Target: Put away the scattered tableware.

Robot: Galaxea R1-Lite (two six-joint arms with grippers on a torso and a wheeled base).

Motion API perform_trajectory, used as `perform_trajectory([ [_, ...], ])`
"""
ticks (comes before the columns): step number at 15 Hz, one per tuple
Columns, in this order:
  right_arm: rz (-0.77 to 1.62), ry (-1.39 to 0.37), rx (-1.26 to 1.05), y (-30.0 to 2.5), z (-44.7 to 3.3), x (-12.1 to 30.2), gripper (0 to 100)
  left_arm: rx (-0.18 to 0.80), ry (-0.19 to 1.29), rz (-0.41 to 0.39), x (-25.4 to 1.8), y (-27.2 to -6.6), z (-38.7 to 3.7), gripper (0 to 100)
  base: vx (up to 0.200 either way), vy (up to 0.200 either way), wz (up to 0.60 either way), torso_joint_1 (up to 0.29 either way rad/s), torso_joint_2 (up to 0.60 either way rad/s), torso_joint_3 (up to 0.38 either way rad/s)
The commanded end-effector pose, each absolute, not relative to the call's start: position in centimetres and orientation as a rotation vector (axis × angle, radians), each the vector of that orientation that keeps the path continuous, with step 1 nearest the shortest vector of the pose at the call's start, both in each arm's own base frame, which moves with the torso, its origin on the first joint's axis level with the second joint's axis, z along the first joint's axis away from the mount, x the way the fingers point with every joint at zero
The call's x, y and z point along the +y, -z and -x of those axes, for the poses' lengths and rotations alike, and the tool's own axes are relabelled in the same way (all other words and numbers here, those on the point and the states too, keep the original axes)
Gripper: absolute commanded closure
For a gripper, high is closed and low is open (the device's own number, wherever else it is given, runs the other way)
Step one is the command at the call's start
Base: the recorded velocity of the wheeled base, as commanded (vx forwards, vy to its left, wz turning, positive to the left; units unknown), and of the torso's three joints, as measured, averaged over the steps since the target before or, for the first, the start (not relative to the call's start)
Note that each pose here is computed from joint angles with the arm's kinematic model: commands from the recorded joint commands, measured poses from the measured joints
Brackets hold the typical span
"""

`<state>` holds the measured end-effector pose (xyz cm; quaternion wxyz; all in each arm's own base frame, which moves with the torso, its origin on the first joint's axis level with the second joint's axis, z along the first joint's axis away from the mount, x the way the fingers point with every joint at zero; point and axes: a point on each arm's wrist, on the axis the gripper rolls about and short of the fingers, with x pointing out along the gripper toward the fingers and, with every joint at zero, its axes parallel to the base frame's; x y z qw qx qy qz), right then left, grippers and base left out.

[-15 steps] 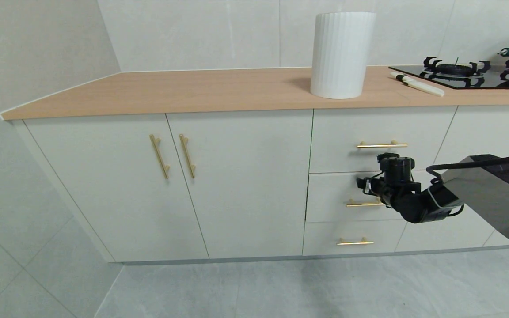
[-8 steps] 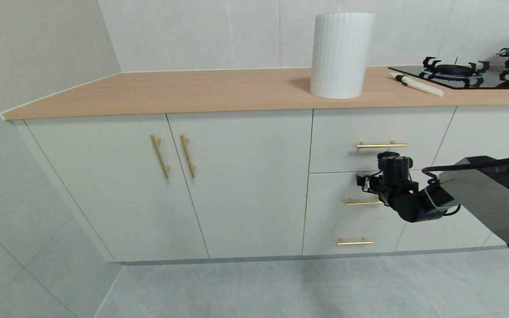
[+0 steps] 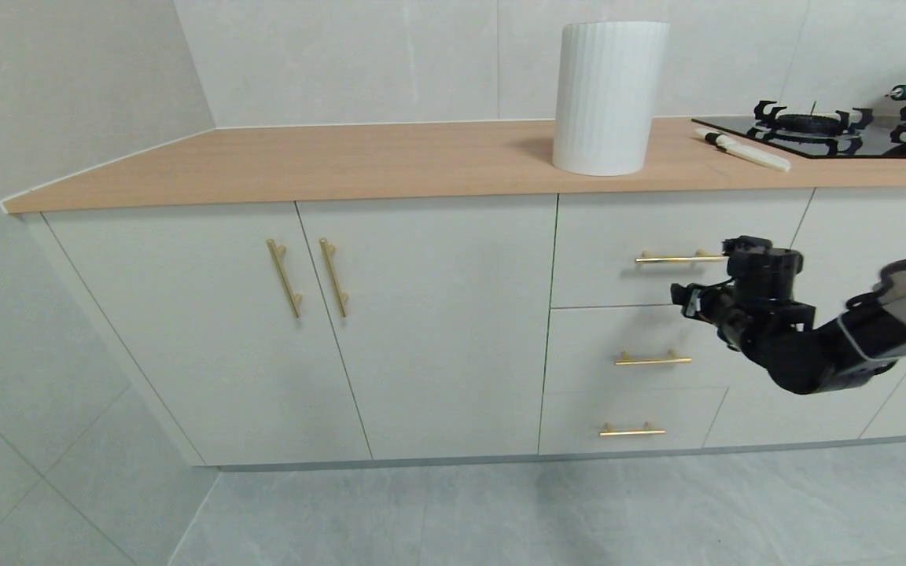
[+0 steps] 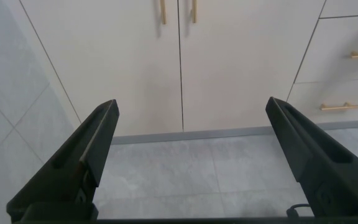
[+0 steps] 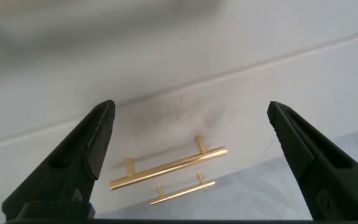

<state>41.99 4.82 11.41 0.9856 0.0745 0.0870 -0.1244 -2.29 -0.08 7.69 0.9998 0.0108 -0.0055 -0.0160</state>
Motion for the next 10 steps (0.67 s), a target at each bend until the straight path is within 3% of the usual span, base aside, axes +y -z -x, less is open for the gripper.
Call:
perform_trajectory([
  [1, -0.143, 0.269, -0.025, -19.1, -31.3, 3.2, 0, -0.011, 0.032, -0.022, -0.1, -7.7, 2.3, 0, 0.000, 0.000, 0.00, 0.000, 0.00, 0.000],
  [4, -0.096, 0.304, -0.125, -21.8, -21.6, 1.8, 0, -0.011, 0.032, -0.022, -0.1, -7.7, 2.3, 0, 0.000, 0.000, 0.00, 0.000, 0.00, 0.000],
  [10, 0.069, 0.404, -0.287, -22.2, -4.7, -0.6, 0, -0.011, 0.032, -0.022, -0.1, -7.7, 2.3, 0, 0.000, 0.000, 0.00, 0.000, 0.00, 0.000],
])
